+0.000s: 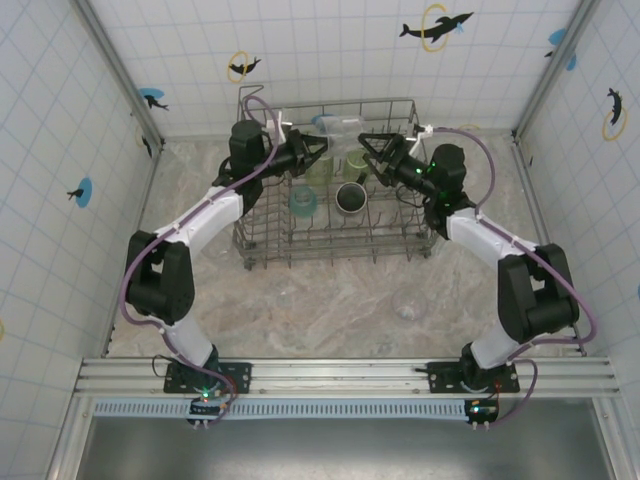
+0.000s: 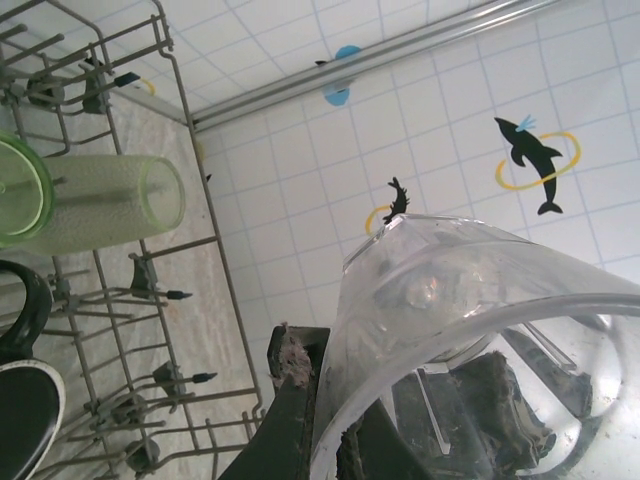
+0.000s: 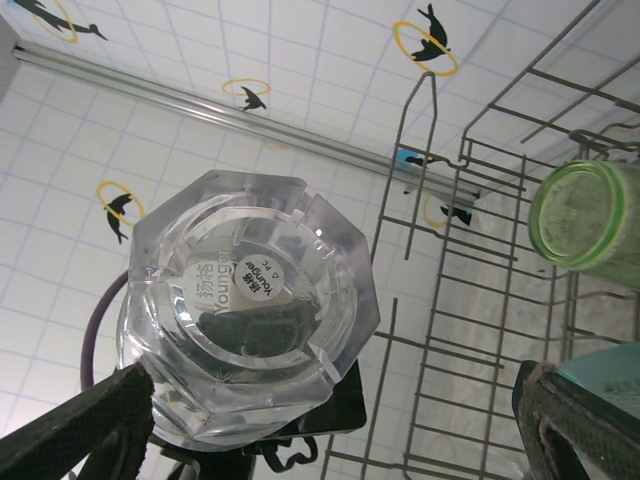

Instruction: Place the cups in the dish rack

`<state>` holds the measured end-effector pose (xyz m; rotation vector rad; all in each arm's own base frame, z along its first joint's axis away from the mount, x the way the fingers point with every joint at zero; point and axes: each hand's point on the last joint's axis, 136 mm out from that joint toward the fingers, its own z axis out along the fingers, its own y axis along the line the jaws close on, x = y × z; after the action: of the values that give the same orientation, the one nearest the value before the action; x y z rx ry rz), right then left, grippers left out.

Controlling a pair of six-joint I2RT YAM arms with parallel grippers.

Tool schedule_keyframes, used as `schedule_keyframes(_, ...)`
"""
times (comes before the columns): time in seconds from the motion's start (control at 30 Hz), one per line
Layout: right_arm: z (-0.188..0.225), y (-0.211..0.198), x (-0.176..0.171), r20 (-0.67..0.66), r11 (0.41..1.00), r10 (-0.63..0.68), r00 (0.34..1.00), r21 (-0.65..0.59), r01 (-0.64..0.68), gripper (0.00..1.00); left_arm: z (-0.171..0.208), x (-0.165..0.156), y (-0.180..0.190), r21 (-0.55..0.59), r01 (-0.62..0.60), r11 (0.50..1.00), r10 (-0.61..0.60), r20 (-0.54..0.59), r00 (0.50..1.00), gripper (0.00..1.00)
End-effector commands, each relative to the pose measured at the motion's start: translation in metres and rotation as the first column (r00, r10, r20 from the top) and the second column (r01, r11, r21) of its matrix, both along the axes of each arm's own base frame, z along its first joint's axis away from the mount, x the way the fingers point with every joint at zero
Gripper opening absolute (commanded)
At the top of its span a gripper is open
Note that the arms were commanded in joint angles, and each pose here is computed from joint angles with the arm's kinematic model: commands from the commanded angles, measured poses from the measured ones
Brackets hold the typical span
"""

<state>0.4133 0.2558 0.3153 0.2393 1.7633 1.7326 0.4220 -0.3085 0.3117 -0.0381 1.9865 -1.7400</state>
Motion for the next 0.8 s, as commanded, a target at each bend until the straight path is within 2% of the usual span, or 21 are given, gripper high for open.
schedule_keyframes(0.0,0.037,0.006,0.005,0.071,0.995,-0.002,0.997,0.097,-0.005,0.95,0.017,-0.006,-0.006,-0.042,0.053,0.998,-0.050,0.069,0.996,0.00)
schedule_keyframes(0.23,0.042,0.006,0.013,0.053,0.984,-0.024,0.998,0.178,0.014,0.93,0.012,-0.005,-0.008,-0.042,0.060,0.997,-0.058,0.060,0.997,0.00)
schedule_keyframes(0.57,0.044,0.014,0.030,0.027,0.976,-0.041,0.999,0.217,0.034,0.89,0.004,-0.008,-0.016,-0.033,0.085,0.996,-0.083,0.050,0.995,0.00)
schedule_keyframes(0.67,0.045,0.021,0.031,0.035,0.975,-0.029,0.999,0.223,0.021,0.82,0.002,-0.007,-0.017,-0.029,0.088,0.996,-0.086,0.050,0.995,0.00)
schedule_keyframes(0.77,0.044,0.024,0.031,0.034,0.975,-0.025,0.999,0.223,0.017,0.70,0.000,-0.006,-0.017,-0.025,0.088,0.996,-0.086,0.045,0.995,0.00)
